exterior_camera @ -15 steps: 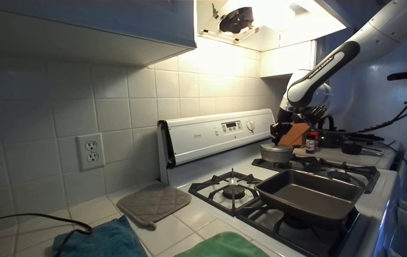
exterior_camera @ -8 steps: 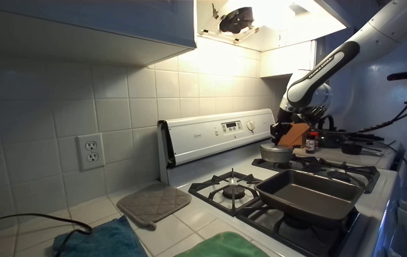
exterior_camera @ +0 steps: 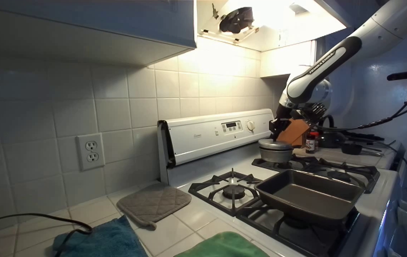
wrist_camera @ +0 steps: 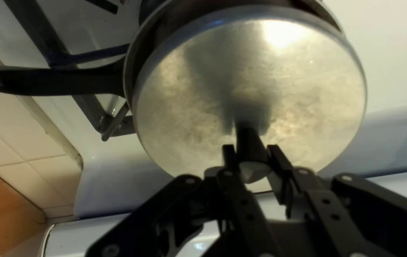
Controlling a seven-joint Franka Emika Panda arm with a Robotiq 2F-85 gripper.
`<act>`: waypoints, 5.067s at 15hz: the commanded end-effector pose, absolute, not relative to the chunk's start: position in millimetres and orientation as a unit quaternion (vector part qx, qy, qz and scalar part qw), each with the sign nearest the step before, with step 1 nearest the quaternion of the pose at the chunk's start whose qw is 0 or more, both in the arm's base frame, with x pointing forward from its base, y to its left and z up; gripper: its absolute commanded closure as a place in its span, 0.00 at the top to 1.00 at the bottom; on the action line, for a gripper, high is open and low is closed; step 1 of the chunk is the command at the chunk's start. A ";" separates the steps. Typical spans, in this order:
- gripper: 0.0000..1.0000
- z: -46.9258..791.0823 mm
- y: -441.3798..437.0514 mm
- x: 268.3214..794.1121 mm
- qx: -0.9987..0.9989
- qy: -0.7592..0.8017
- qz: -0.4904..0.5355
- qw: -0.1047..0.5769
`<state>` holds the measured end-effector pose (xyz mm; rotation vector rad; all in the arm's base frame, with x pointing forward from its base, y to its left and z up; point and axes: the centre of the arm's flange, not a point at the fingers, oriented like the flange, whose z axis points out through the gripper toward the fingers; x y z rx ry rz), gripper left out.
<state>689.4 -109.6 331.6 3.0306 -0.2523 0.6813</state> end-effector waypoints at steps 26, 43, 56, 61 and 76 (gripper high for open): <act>0.06 373.6 -197.4 566.4 0.945 -0.271 0.183 0.003; 0.06 347.0 -316.0 499.3 0.882 -0.442 0.165 0.019; 0.06 302.0 -358.5 504.1 0.866 -0.472 0.162 0.020; 0.06 291.1 -374.4 500.0 0.861 -0.484 0.157 0.030; 0.06 260.0 -388.2 508.6 0.860 -0.486 0.144 0.051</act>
